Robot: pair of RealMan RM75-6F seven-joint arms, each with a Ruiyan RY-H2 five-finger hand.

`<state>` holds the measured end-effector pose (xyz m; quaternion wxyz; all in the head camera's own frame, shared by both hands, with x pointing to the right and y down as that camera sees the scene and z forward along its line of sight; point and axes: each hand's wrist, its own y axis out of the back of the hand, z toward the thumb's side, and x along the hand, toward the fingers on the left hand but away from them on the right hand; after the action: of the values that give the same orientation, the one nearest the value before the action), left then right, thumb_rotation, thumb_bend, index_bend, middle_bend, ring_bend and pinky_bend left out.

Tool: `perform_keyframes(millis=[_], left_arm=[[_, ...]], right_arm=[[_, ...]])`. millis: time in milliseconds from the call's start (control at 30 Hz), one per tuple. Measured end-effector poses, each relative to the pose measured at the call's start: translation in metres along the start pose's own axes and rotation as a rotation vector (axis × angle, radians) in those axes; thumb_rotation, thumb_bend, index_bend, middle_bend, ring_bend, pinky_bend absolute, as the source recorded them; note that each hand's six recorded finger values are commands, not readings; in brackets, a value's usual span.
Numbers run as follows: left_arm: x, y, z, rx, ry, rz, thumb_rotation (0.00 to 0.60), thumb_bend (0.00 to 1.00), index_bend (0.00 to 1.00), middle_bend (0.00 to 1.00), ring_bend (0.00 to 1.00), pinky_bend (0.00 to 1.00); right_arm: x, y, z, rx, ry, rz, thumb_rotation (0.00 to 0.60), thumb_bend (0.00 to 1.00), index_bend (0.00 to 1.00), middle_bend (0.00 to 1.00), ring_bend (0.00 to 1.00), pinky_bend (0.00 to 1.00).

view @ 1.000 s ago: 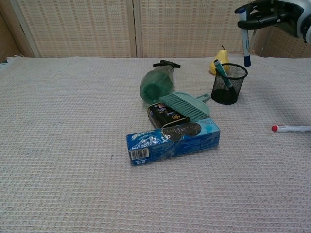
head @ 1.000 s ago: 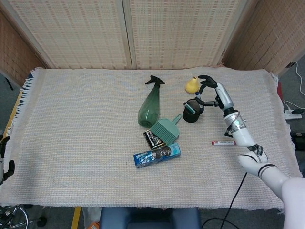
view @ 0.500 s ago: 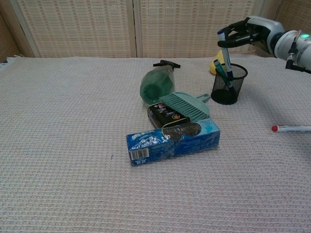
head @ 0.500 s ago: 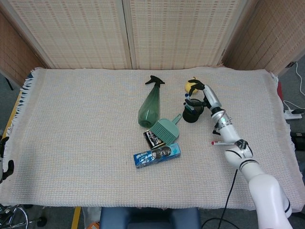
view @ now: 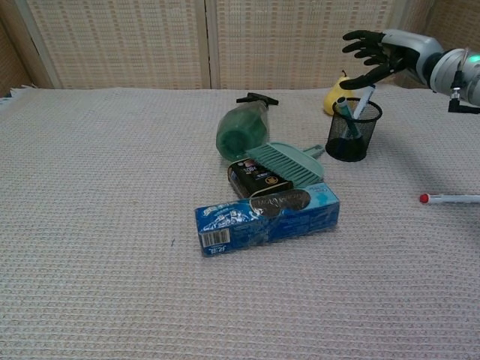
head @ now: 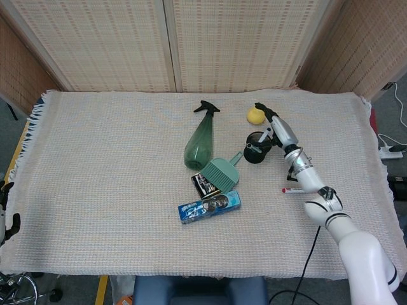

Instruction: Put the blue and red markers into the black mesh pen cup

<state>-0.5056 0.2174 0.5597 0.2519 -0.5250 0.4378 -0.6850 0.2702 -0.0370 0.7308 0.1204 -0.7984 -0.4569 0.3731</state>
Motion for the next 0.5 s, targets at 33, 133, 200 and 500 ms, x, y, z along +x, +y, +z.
perform_keyframes(millis=[33, 133, 200, 500], left_arm=[[0.000, 0.000, 0.000, 0.000, -0.002, 0.001, 0.600, 0.48, 0.09, 0.00, 0.00, 0.11], [-0.001, 0.001, 0.002, 0.001, -0.009, 0.005, 0.600, 0.48, 0.09, 0.00, 0.00, 0.11], [-0.002, 0.002, 0.004, 0.000, -0.016, 0.010, 0.600, 0.48, 0.09, 0.00, 0.00, 0.11], [-0.008, 0.009, 0.011, -0.006, -0.040, 0.030, 0.600, 0.48, 0.09, 0.00, 0.00, 0.11]], right_arm=[[0.002, 0.000, 0.002, -0.001, 0.012, 0.003, 0.600, 0.11, 0.00, 0.06, 0.02, 0.00], [0.014, 0.000, 0.011, 0.005, 0.067, 0.009, 0.600, 0.11, 0.11, 0.06, 0.02, 0.00], [0.024, -0.001, 0.015, 0.039, 0.097, 0.017, 0.600, 0.11, 0.22, 0.06, 0.03, 0.00], [0.093, 0.005, 0.001, 0.446, 0.078, 0.042, 0.600, 0.11, 0.45, 0.09, 0.06, 0.00]])
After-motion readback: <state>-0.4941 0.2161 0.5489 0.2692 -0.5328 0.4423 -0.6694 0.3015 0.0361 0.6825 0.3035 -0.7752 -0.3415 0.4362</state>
